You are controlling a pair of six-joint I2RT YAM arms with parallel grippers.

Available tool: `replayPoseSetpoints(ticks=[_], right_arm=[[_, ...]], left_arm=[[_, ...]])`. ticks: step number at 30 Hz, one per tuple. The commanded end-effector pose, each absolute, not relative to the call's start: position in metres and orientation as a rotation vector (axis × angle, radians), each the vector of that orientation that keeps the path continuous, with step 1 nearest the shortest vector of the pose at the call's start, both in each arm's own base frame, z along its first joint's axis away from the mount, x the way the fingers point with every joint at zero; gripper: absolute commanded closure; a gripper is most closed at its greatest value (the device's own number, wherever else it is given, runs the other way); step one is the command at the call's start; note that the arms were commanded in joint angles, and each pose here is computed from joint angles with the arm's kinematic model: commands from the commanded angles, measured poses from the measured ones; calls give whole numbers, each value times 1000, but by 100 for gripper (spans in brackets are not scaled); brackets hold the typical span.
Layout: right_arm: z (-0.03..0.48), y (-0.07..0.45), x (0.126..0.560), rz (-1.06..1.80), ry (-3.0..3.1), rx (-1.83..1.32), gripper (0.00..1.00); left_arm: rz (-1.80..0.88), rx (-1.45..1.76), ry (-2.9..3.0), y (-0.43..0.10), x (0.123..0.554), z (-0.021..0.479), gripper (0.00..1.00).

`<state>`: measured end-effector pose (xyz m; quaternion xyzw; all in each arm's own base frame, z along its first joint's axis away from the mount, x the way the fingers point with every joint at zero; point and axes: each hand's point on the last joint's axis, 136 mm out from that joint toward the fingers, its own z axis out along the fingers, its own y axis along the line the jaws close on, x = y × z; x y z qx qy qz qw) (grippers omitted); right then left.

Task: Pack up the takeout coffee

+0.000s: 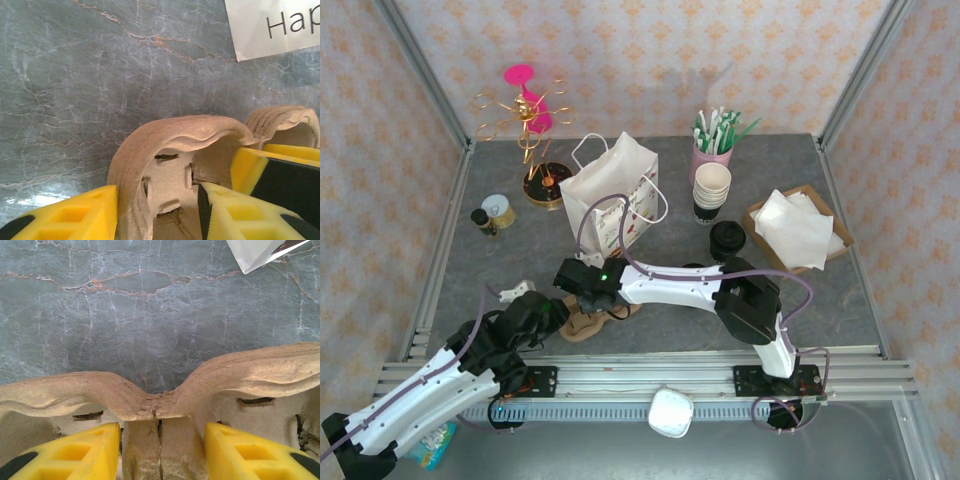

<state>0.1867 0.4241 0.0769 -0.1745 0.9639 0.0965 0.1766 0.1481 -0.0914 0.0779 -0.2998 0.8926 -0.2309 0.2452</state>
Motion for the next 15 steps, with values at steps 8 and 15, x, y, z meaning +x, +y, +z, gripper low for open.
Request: replayPoseSetpoints(ticks=[8,15], right_arm=[[78,416,185,280,2740,-452,53],[75,417,183,289,2747,-454,51]], left_arm=[[-686,-815,2402,-100,157,90,66],[-767,-827,2360,-107,161,102,73]])
